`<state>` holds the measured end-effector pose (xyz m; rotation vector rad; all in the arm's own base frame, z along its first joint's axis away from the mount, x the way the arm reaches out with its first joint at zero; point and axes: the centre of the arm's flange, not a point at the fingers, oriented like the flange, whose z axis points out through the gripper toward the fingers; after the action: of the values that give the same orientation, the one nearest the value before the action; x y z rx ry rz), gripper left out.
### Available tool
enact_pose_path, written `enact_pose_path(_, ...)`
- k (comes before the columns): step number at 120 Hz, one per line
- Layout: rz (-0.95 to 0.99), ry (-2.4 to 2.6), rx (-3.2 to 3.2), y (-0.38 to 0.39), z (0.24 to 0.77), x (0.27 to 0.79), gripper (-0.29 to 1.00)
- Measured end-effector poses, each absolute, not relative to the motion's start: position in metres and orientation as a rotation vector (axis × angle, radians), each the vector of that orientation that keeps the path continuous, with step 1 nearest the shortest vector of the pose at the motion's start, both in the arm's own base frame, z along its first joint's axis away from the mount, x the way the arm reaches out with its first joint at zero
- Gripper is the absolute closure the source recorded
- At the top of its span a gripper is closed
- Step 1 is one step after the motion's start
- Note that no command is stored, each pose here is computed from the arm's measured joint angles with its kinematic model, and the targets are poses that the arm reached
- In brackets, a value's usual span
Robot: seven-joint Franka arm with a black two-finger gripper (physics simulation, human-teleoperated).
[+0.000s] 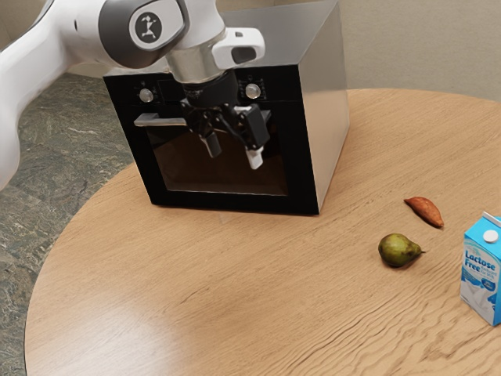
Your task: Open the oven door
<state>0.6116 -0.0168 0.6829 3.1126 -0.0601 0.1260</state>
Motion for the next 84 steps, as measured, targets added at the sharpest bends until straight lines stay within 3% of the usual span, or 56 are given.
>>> enact_pose_path(28,0.111,-0.022,3.118,-0.014,0.687,0.607,0.0)
enact_pose_path(42,0.504,-0.033,3.163,0.015,0.822,0.52,0.0)
enact_pose_path(50,0.595,-0.17,3.236,0.042,0.852,0.49,0.0)
enact_pose_path(64,0.606,-0.484,3.239,0.082,0.854,0.485,0.0)
enact_pose_path(84,0.633,-0.937,3.055,0.14,0.806,0.519,0.0)
